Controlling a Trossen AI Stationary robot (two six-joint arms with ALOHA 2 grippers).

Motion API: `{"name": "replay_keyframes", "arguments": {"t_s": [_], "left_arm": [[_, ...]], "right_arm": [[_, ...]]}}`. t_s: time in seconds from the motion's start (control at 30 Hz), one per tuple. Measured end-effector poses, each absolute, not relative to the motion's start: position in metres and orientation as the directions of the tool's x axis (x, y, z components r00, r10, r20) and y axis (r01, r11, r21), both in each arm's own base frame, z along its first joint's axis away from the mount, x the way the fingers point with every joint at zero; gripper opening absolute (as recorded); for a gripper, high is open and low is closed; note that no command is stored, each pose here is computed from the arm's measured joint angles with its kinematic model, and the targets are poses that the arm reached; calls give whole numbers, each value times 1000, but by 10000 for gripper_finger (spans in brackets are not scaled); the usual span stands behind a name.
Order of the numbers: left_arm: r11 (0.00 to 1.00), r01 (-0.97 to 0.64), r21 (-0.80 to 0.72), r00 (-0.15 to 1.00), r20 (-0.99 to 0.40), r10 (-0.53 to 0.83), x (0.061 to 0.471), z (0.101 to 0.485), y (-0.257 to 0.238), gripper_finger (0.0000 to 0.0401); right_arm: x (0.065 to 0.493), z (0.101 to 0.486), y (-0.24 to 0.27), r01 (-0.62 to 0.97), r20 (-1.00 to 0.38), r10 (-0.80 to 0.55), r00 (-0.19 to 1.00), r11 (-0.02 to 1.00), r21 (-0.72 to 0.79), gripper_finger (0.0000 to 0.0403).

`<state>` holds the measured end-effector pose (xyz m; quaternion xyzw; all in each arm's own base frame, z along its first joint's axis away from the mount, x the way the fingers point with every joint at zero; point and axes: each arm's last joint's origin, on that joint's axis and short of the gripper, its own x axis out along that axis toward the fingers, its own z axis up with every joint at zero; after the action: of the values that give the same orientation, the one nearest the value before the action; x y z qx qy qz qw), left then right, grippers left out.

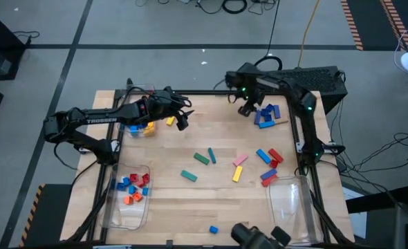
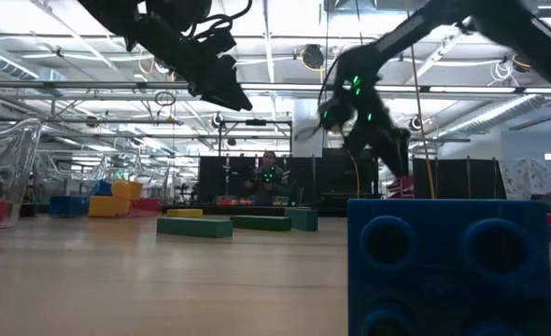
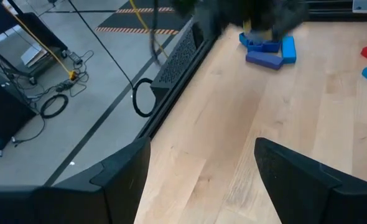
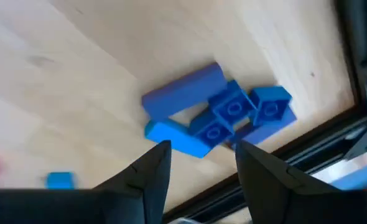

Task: Sort blocks by size
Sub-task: Put the red four stud game piece into the bottom left transparent bin

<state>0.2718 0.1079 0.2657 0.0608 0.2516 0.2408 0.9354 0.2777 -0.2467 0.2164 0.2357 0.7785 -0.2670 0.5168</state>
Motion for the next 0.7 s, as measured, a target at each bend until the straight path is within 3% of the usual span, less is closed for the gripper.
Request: {"name": "replay_keyframes", "arguments": {"t_s": [0.17, 0.3, 0.43, 0.7], "left_arm": [[877, -420, 235, 757, -441, 481, 272, 266, 108, 290], [877, -420, 234, 755, -445, 481, 272, 265, 108, 290], [877, -420, 234, 754, -448, 480, 271, 265, 108, 290], [880, -411, 237, 735, -484, 474, 270, 262, 107, 290]], "right_arm": [[245, 269, -250, 809, -982, 86, -170, 581, -89, 162], [214, 288, -268, 946, -994, 38, -101, 313, -84, 142], [199, 281, -280, 992, -990, 113, -89, 97, -79, 111], [217, 237, -291, 998, -951, 305, -43, -36, -57, 53]]}}
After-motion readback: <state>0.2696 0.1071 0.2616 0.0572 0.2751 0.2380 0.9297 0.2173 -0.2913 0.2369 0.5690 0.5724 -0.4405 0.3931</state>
